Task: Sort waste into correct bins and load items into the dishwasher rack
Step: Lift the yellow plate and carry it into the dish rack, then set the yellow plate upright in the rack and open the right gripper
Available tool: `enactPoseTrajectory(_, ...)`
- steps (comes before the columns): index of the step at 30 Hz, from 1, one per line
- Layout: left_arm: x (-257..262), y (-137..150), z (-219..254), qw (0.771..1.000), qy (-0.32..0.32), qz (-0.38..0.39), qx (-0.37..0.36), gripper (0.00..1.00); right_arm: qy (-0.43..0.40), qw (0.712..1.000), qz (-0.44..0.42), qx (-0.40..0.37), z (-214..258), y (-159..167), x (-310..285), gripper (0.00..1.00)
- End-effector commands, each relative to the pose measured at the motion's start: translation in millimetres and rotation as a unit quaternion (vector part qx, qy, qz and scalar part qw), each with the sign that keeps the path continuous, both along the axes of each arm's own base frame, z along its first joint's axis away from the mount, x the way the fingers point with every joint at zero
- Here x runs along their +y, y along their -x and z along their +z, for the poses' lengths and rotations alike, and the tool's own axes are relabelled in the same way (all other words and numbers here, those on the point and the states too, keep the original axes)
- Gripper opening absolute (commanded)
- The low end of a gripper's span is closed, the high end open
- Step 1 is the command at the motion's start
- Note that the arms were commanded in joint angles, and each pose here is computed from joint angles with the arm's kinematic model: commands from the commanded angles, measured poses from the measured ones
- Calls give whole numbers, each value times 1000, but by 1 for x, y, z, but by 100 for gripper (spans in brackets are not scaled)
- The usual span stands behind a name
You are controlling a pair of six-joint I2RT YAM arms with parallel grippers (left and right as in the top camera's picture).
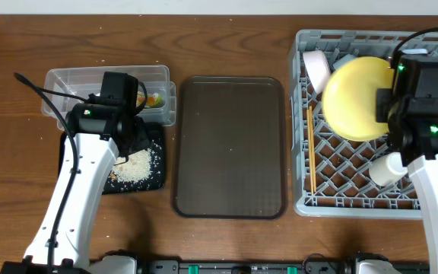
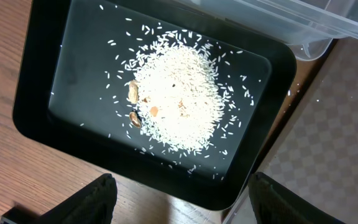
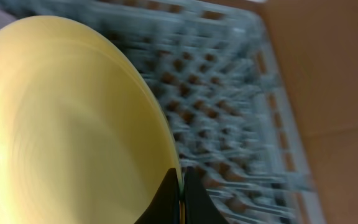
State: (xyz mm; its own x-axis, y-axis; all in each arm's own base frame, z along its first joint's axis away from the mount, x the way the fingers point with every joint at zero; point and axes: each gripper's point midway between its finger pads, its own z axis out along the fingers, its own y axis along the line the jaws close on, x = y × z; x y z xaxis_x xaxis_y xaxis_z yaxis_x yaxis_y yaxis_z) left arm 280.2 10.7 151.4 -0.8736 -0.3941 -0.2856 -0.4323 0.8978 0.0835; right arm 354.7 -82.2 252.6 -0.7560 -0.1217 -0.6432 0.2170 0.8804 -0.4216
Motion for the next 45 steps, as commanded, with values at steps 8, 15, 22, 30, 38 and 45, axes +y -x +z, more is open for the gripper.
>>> enactPoseTrajectory(8, 0, 0, -1, 1000, -1, 1, 1, 71, 148, 985, -39, 80, -2, 5, -42, 1)
enactPoseTrajectory(15, 0, 0, -1, 1000, -1, 1, 1, 71, 100, 989, -50, 100, -38, -4, -28, 1)
enactPoseTrajectory(22, 0, 0, -2, 1000, -1, 1, 1, 71, -41, 996, -22, 73, -62, -16, 13, 36)
enactPoseTrajectory(30, 0, 0, -1, 1000, -1, 1, 1, 71, -97, 995, -34, 19, -41, -13, 19, 57)
enactPoseTrajectory(38, 0, -9, 0, 1000, 1, 1, -17, 79, -251, 963, 96, -24, -11, -13, 79, 68)
enactPoseTrajectory(45, -28, -8, -3, 992, 56, -114, -1, 87, -329, 936, 117, 34, -28, 8, 107, 90)
